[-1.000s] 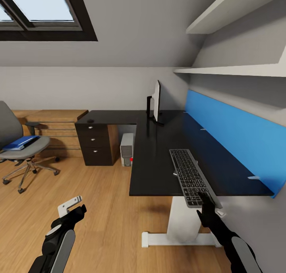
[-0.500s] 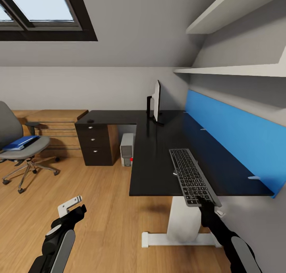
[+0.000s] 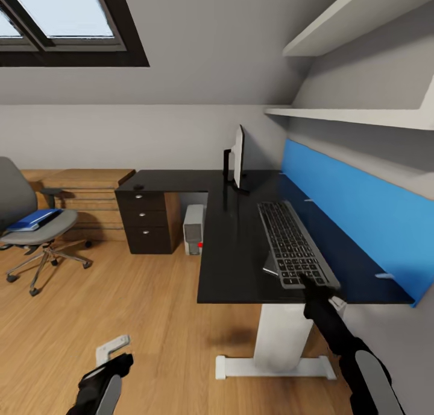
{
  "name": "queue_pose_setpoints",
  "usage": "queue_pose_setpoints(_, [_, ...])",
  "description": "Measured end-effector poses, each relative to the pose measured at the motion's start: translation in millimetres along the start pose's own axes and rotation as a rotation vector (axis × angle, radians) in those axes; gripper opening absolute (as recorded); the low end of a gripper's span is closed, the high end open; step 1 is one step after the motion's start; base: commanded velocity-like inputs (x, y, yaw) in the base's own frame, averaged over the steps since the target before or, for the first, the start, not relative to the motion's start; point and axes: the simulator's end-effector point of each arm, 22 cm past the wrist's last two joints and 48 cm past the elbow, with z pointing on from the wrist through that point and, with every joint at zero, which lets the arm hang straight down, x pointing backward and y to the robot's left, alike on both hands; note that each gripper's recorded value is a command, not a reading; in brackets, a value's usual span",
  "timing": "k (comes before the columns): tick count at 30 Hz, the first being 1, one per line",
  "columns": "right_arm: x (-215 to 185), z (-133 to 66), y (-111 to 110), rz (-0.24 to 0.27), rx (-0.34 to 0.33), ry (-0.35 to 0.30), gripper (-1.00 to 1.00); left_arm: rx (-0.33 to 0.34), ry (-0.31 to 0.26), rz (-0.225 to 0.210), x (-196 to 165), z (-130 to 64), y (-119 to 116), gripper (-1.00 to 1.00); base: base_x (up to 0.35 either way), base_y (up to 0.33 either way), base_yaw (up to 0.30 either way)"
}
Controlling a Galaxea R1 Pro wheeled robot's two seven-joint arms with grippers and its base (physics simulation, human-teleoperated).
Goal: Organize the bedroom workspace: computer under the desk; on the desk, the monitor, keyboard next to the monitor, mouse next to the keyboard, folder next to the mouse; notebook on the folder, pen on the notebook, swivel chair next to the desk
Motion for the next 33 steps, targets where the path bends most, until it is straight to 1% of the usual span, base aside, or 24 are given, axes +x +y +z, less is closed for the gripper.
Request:
queue_pose_setpoints(1, [3,-0.8,-12,0.003,0.026,0.006,-1.00,-0.011,0.015,0.013,8,3.2,3,1.00,0.000,0.000,0.132])
queue_pose_setpoints(2, [8,-2.2,-15,-0.009,0.035,0.017,-1.00,-0.032,0.036,0.036,20,9.0,10,1.00,0.000,0.000,0.141])
queue_pose_setpoints(3, [11,-2.7,-13,-0.007,0.029,0.022,-1.00,-0.042,0.043,0.047,25,11.6,14,1.00,0.000,0.000,0.148])
queue_pose_setpoints(5, [22,-3.5,-12,-0.021,0.029,0.043,-1.00,-0.068,0.050,0.062,37,18.6,25,1.00,0.000,0.000,0.162])
queue_pose_setpoints(7, [34,-3.6,-12,-0.042,0.030,0.069,-1.00,-0.090,0.044,0.062,47,25.2,34,1.00,0.000,0.000,0.171])
queue_pose_setpoints(9, [49,-4.0,-13,-0.078,0.034,0.093,-1.00,-0.111,0.033,0.054,63,33.6,44,1.00,0.000,0.000,0.177])
queue_pose_setpoints(10, [55,-4.1,-12,-0.095,0.035,0.098,-1.00,-0.113,0.028,0.053,68,35.4,46,1.00,0.000,0.000,0.179])
queue_pose_setpoints(12, [60,-4.3,-12,-0.112,0.034,0.101,-1.00,-0.105,0.005,0.054,75,39.3,46,1.00,0.000,0.000,0.180])
queue_pose_setpoints(15, [73,-4.6,-11,-0.142,0.032,0.117,-1.00,-0.069,-0.038,0.067,75,42.3,40,1.00,0.000,0.002,0.183])
queue_pose_setpoints(18, [86,-4.7,-11,-0.166,0.031,0.135,-1.00,-0.047,-0.059,0.078,74,43.0,37,1.00,0.019,0.100,0.187])
queue_pose_setpoints(24, [121,-6.9,-8,-0.209,0.020,0.204,-1.00,-0.035,-0.072,0.080,71,42.4,34,1.00,0.085,0.236,0.159])
queue_pose_setpoints(29, [133,-8.6,-10,-0.222,0.025,0.234,-1.00,-0.030,-0.073,0.078,71,42.2,33,1.00,0.104,0.282,0.033])
queue_pose_setpoints(33, [135,-9.3,-10,-0.229,0.025,0.243,-1.00,-0.028,-0.073,0.074,71,42.4,33,1.00,0.108,0.310,0.004])
